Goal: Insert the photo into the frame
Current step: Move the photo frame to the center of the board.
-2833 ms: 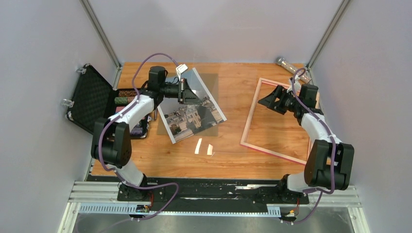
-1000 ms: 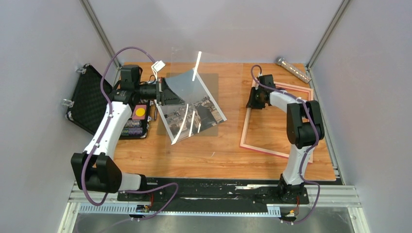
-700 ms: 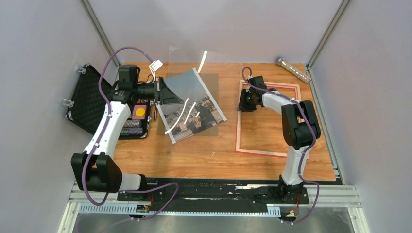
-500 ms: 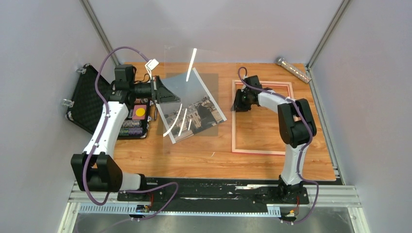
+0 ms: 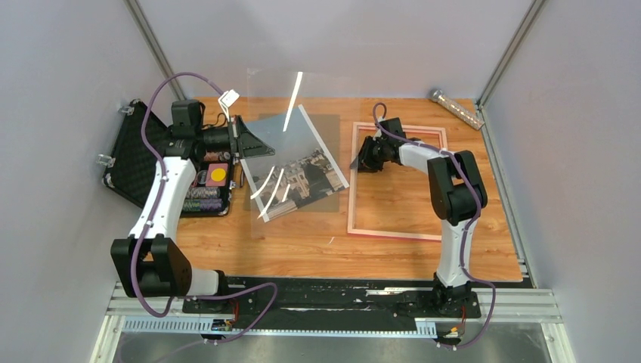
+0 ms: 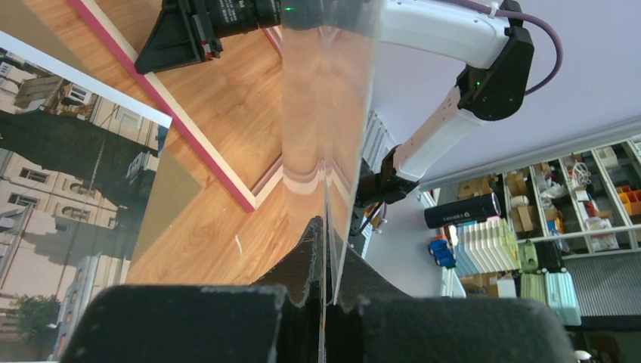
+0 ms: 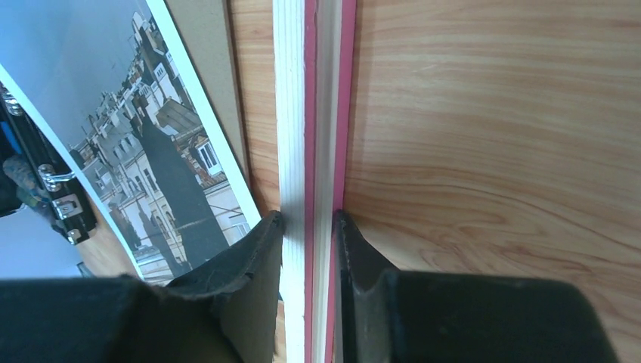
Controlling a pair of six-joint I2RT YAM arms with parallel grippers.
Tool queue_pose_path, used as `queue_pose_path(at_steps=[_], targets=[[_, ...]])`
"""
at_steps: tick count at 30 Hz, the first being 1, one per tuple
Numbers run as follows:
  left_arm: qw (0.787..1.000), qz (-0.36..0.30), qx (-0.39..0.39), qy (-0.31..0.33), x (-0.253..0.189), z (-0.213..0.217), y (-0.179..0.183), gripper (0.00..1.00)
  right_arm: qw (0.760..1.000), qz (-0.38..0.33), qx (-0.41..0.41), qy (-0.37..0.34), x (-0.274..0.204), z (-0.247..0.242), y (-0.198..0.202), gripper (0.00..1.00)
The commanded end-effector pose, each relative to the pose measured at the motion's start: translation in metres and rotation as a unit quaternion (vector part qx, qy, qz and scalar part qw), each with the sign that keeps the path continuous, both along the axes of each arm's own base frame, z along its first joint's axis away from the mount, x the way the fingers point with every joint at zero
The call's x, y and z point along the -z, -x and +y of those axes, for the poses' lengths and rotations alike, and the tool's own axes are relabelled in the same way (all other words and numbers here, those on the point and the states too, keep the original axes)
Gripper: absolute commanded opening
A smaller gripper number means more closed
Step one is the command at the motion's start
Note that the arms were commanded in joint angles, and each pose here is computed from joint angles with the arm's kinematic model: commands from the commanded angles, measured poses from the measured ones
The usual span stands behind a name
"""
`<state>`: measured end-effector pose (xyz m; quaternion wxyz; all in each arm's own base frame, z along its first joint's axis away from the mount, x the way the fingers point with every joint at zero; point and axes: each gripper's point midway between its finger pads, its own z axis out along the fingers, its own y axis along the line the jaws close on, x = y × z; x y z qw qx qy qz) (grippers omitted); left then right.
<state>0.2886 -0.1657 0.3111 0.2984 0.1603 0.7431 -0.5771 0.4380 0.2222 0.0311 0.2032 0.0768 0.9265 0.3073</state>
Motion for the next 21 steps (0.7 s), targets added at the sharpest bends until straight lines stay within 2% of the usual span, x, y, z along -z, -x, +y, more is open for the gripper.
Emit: queue_pose_path(at_steps=[1,7,15,21], targets=[[0.999,-0.030,0.009,0.007,-0.015,0.003,-0.003,0.00,0.999,0.027,0.006,-0.043,0.007,0.022,0.003,0.00],[1.000,-0.029,0.009,0.006,-0.011,0.003,-0.005,0.00,0.997,0.029,0.012,-0.065,0.001,0.029,-0.001,0.03],[1.000,-0.023,0.007,0.008,-0.007,0.004,-0.007,0.00,0.996,0.043,0.014,-0.073,0.005,0.028,0.010,0.24],[1.000,-0.024,0.007,0.009,-0.007,0.003,-0.009,0.00,0.998,0.009,0.024,-0.054,-0.014,0.010,0.011,0.45]])
